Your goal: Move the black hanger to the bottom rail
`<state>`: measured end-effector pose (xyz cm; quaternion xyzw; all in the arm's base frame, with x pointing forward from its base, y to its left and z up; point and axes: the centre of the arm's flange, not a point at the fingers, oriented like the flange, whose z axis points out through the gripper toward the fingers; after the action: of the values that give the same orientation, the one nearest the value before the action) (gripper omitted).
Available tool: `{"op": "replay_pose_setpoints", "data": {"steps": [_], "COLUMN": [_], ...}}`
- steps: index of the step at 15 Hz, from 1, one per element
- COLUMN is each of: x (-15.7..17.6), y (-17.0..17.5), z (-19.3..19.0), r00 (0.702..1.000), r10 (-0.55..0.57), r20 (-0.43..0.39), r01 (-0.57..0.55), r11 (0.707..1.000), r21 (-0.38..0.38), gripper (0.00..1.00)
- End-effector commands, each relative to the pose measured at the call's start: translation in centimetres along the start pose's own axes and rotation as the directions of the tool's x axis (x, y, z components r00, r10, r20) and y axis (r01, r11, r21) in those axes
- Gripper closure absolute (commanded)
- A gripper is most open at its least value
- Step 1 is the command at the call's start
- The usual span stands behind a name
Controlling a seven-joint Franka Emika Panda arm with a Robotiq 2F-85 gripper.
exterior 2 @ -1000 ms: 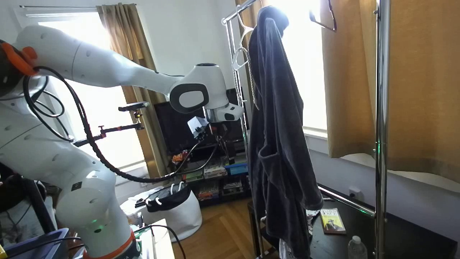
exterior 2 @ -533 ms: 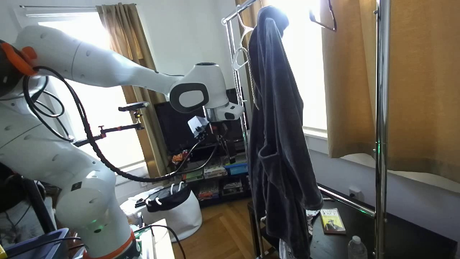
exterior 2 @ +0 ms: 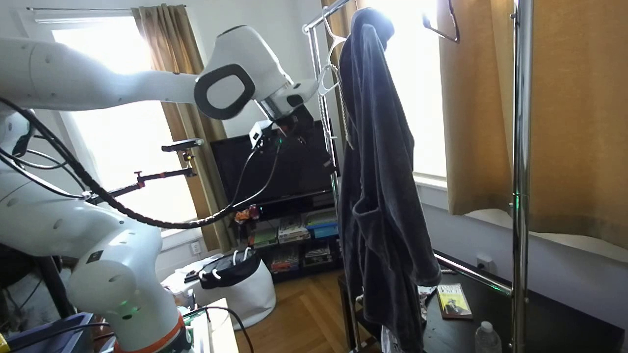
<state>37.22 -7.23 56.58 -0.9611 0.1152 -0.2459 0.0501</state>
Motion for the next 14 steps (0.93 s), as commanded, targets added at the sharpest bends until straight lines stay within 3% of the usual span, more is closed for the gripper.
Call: {"op": "replay_pose_setpoints", "data": {"steps": [1,5,7,8,12,13,14], "x": [0.4,3.2,4.2,3.2,3.5,4.6,5.4], "y": [1.2,1.3,0.9,1.4,1.3,1.7,2.1], "z": [-7.0,-15.1,-18.2,-16.2,-16.9,-18.4,-19.6], "r00": [0.988,0.944,0.911,0.935,0.931,0.915,0.912], "r10": [0.009,0.044,0.08,0.048,0.05,0.068,0.044], "r20": [-0.153,-0.326,-0.404,-0.35,-0.362,-0.398,-0.408], "r01": [-0.02,-0.092,-0.139,-0.09,-0.093,-0.099,-0.077], "r11": [0.997,0.987,0.983,0.99,0.99,0.993,0.995], "r21": [-0.073,-0.134,-0.12,-0.105,-0.104,-0.059,-0.066], "gripper": [0.0,0.0,0.0,0.0,0.0,0.0,0.0]}}
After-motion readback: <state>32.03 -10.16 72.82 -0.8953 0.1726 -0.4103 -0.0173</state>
